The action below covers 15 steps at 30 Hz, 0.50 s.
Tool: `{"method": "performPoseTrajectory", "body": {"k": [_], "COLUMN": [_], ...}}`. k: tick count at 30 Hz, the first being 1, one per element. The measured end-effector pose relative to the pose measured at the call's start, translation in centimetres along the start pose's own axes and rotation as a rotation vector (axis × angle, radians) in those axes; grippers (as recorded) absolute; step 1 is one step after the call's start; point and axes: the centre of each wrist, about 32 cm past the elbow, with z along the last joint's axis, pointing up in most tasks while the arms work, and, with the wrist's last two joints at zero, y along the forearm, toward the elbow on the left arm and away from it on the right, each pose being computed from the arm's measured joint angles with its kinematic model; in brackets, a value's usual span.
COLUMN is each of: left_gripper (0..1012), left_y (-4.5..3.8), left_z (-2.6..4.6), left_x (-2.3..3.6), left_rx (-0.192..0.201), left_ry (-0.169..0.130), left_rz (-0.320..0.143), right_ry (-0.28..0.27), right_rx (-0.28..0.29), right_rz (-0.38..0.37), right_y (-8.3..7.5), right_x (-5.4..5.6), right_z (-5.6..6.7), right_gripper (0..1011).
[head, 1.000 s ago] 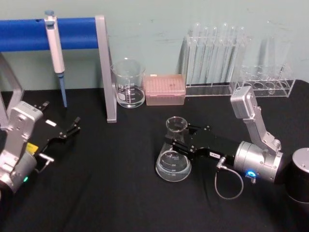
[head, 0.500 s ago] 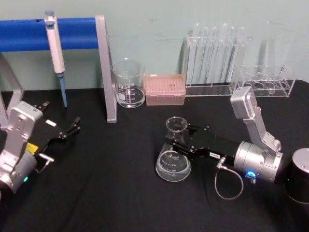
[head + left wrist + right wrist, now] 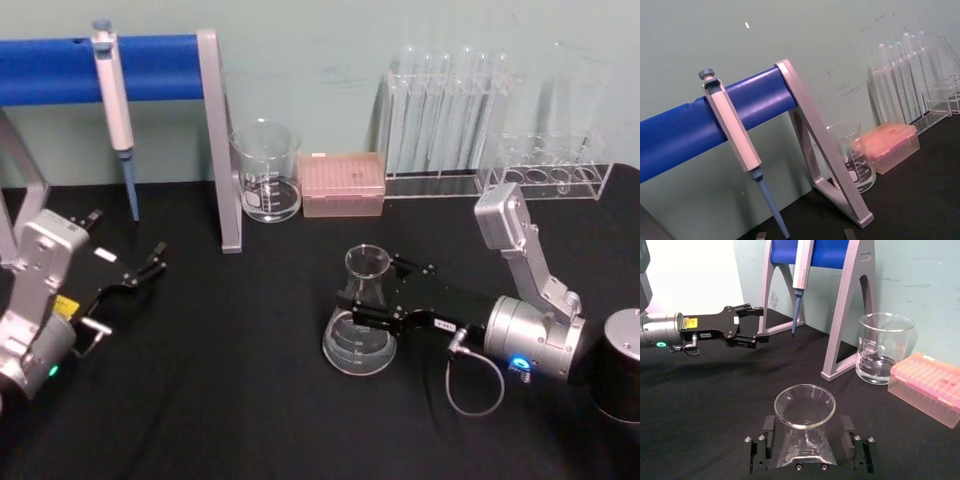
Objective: Grasp the erlenmeyer flask with one hand, shake it three times, then place it back.
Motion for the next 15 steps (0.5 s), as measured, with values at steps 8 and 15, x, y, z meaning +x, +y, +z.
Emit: {"method": "performPoseTrajectory", "body": {"k": [8, 15], "left_gripper": [1001, 1001], "left_y": [0.00, 0.00], "left_z": [0.00, 0.00], "left_x": [0.00, 0.00], "left_rx": [0.000, 0.000], "left_ry": [0.000, 0.000], "left_rz": [0.000, 0.000], "right_ry": [0.000, 0.000], "right_rx": [0.002, 0.004], "right_rz": [0.000, -0.001], "right_y": [-0.01, -0.01], "right_x": [0.02, 0.04], "right_z": [0.04, 0.08], "right_gripper": [982, 1003]}}
